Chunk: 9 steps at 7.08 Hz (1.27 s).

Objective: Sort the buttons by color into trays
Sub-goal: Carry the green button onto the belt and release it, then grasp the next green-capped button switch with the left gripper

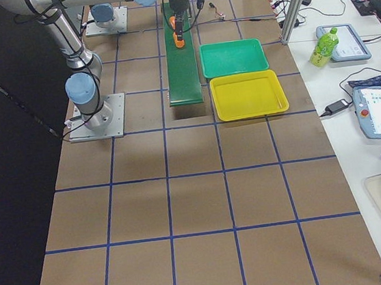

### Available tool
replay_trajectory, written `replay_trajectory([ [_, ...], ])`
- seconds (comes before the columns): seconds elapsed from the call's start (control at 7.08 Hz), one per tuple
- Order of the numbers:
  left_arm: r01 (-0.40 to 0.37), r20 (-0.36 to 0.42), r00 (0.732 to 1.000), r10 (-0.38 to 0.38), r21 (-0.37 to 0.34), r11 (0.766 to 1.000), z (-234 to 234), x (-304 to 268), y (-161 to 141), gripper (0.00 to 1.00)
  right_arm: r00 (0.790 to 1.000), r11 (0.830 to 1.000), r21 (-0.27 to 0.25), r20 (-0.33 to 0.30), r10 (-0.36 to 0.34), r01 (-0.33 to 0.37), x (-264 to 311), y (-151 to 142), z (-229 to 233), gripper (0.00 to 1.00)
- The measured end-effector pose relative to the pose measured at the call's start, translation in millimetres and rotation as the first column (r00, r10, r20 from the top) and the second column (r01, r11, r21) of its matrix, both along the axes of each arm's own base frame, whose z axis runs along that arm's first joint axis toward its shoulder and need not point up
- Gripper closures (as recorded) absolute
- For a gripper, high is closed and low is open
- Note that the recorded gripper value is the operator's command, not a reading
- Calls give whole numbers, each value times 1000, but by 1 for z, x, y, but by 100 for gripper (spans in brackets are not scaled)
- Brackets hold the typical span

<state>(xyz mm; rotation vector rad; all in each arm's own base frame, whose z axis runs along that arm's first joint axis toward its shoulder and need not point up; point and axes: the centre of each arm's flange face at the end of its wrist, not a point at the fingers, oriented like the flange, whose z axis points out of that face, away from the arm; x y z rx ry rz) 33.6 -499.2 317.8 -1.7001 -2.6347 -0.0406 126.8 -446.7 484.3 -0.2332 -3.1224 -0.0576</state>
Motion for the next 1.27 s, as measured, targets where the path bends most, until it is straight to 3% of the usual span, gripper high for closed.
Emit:
replay_trajectory([
  [0.28, -161, 33, 987, 160, 12, 987, -4, 94, -53, 0, 1000, 1000, 1, 0, 0, 0, -1, 0, 0, 0],
  [0.56, -350, 38, 936, 349, 15, 937, -29, 196, -84, 0, 1000, 1000, -2, 0, 0, 0, 0, 0, 1, 0],
  [0.71, -409, 32, 913, 408, 34, 912, -49, 221, -92, 0, 1000, 1000, -6, 0, 1, -1, 0, -1, 1, 0],
  [0.99, -447, 13, 894, 447, 72, 892, -87, 244, -103, 0, 1000, 1000, -12, 3, 1, -1, 0, -2, 1, 0],
  [1.27, -450, 12, 893, 451, 74, 890, -113, 254, -109, 0, 1000, 1000, -14, 6, -1, 1, 1, -2, 1, 0],
])
